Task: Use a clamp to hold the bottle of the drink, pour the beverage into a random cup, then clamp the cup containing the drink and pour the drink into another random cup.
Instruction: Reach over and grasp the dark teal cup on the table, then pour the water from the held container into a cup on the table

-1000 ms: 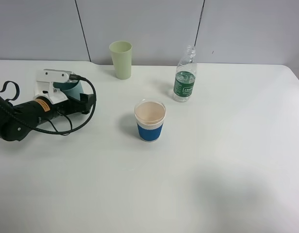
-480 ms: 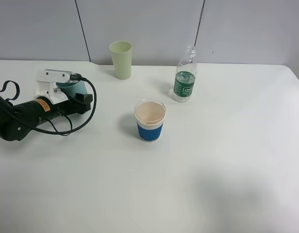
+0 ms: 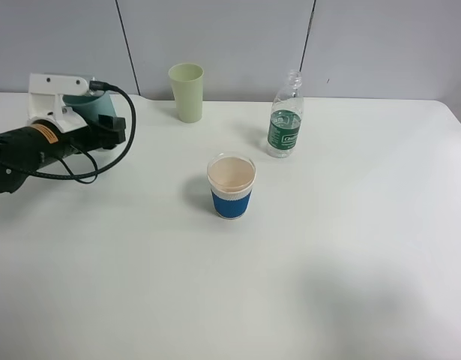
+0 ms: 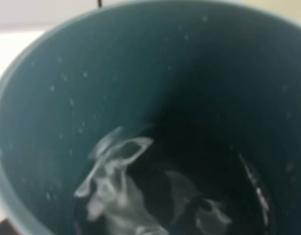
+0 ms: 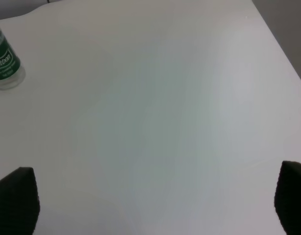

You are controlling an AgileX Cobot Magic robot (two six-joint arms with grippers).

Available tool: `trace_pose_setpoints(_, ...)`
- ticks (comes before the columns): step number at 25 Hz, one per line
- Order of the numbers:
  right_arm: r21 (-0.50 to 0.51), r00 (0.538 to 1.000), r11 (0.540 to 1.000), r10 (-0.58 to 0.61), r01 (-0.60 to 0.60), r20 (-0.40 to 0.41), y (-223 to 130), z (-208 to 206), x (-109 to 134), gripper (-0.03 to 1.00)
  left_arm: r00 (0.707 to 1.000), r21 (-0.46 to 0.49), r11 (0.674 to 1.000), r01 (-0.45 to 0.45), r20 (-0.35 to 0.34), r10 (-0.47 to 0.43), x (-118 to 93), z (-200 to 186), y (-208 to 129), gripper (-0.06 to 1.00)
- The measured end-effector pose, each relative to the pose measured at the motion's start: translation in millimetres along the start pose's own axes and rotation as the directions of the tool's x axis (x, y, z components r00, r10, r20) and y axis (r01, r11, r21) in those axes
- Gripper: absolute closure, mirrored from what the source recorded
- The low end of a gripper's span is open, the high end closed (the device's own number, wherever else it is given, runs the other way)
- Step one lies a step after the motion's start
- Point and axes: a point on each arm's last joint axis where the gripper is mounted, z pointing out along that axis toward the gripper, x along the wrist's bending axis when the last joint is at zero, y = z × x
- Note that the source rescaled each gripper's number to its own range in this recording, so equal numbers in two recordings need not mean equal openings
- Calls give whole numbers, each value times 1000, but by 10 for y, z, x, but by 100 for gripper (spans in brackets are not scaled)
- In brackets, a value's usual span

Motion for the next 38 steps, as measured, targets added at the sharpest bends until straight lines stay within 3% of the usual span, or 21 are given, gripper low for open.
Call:
trace_pose_setpoints(5, 0, 1000, 1000, 0, 0, 0, 0, 0, 0, -3, 990, -61, 997, -49, -134, 40, -11, -121, 246, 93)
trace_pose_setpoints(8, 0, 1000, 1000, 0, 0, 0, 0, 0, 0, -3, 972, -41, 994, -97, -216, 86, -56, -106, 345, 93)
trace_pose_setpoints(12, 0, 1000, 1000, 0, 0, 0, 0, 0, 0, -3, 944, 16, 982, -189, -273, 186, -191, -4, 523, 93)
trace_pose_setpoints(16, 0, 1000, 1000, 0, 0, 0, 0, 0, 0, -3, 916, 64, 948, -312, -245, 318, -309, 123, 742, 93)
trace_pose_setpoints(23, 0, 1000, 1000, 0, 0, 0, 0, 0, 0, -3, 927, 121, 938, -326, -154, 342, -422, 355, 844, 93)
trace_pose_setpoints(30, 0, 1000, 1000, 0, 0, 0, 0, 0, 0, -3, 932, 114, 945, -307, -165, 323, -442, 502, 896, 93)
trace_pose_setpoints(38, 1, 1000, 1000, 0, 0, 0, -1, 0, 0, -3, 885, 180, 904, -387, -205, 419, -425, 731, 944, 93)
